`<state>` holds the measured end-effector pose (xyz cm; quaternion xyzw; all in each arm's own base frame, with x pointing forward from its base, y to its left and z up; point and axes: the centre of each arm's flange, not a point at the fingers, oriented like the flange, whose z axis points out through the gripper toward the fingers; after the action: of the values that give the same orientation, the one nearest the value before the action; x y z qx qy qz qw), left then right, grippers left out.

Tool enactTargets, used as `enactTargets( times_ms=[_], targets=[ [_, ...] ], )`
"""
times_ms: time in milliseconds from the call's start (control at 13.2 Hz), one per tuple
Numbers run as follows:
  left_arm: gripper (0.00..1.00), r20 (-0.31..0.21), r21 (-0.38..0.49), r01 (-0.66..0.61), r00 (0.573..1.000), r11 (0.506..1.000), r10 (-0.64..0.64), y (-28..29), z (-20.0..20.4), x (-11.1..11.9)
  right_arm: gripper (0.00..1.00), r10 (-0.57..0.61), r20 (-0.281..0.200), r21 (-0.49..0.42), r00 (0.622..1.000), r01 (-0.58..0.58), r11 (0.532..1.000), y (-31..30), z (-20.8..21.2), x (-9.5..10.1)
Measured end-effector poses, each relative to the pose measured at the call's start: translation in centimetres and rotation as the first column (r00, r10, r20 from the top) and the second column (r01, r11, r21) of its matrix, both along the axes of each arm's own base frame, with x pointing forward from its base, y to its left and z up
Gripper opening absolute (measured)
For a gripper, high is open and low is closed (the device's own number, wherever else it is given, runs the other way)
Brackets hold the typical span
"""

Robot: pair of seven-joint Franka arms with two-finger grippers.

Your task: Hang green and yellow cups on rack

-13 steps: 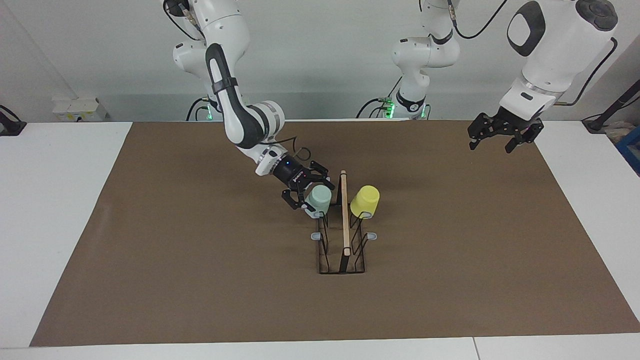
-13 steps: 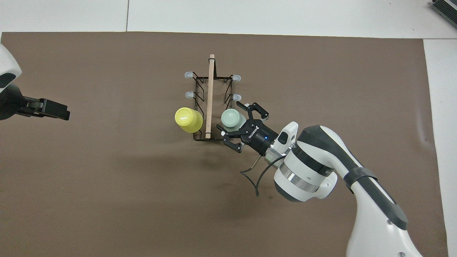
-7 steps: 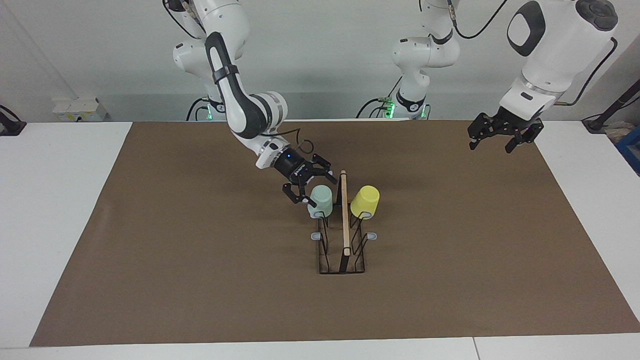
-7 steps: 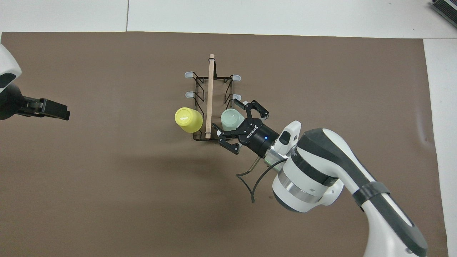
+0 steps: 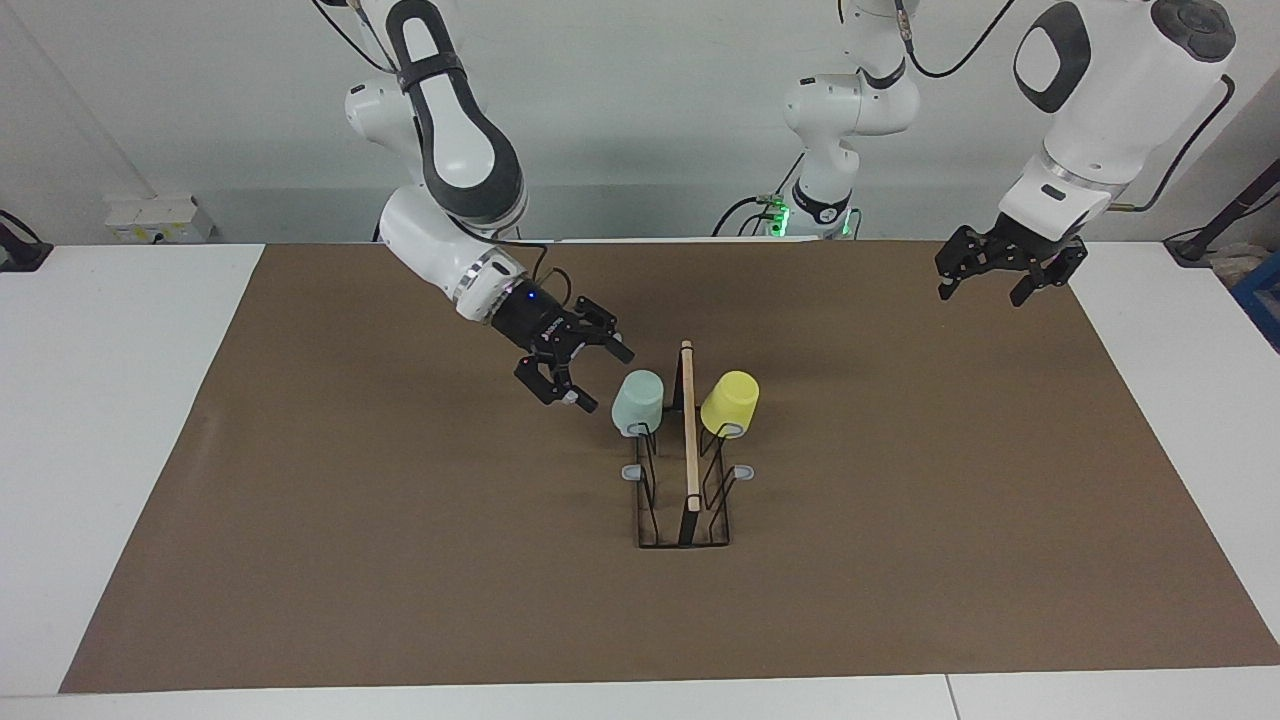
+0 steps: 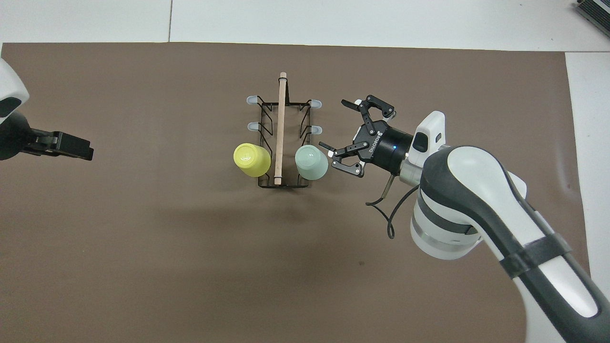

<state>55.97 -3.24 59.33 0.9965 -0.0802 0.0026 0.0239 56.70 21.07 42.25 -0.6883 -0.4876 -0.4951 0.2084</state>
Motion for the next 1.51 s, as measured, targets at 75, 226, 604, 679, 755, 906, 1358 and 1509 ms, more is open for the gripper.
enactTargets(
  times_ms=[75, 226, 604, 679, 755, 906, 1358, 1509],
  targets=[
    [1.00, 0.000, 0.000, 0.000, 1.000, 1.000, 0.000, 0.0, 0.0, 0.0, 1.00, 0.050, 0.005, -0.042, 0.999, -0.050, 0.998, -1.0, 0.1, 0.5],
    [1.00, 0.000, 0.000, 0.000, 1.000, 1.000, 0.000, 0.0, 0.0, 0.0, 1.00, 0.169, -0.021, -0.136, 0.985, -0.170, 0.976, -4.0, -0.1, 1.4],
    [1.00, 0.000, 0.000, 0.000, 1.000, 1.000, 0.000, 0.0, 0.0, 0.0, 1.00, 0.334, -0.216, -0.299, 0.917, -0.388, 0.872, -13.2, 0.8, 2.2],
    [1.00, 0.000, 0.000, 0.000, 1.000, 1.000, 0.000, 0.0, 0.0, 0.0, 1.00, 0.335, -0.271, -0.330, 0.902, -0.415, 0.848, -13.7, 1.3, 2.0],
    [1.00, 0.000, 0.000, 0.000, 1.000, 1.000, 0.000, 0.0, 0.0, 0.0, 1.00, 0.321, -0.321, -0.355, 0.891, -0.428, 0.831, -13.7, 1.9, 1.7],
    [1.00, 0.000, 0.000, 0.000, 1.000, 1.000, 0.000, 0.0, 0.0, 0.0, 1.00, 0.254, -0.416, -0.406, 0.873, -0.428, 0.808, -13.4, 3.5, 0.8],
    [1.00, 0.000, 0.000, 0.000, 1.000, 1.000, 0.000, 0.0, 0.0, 0.0, 1.00, -0.139, -0.641, -0.485, 0.755, -0.259, 0.835, -14.0, 7.1, -1.3],
    [1.00, 0.000, 0.000, 0.000, 1.000, 1.000, 0.000, 0.0, 0.0, 0.0, 1.00, -0.261, -0.678, -0.491, 0.687, -0.159, 0.857, -14.1, 7.2, -1.3]
  ],
)
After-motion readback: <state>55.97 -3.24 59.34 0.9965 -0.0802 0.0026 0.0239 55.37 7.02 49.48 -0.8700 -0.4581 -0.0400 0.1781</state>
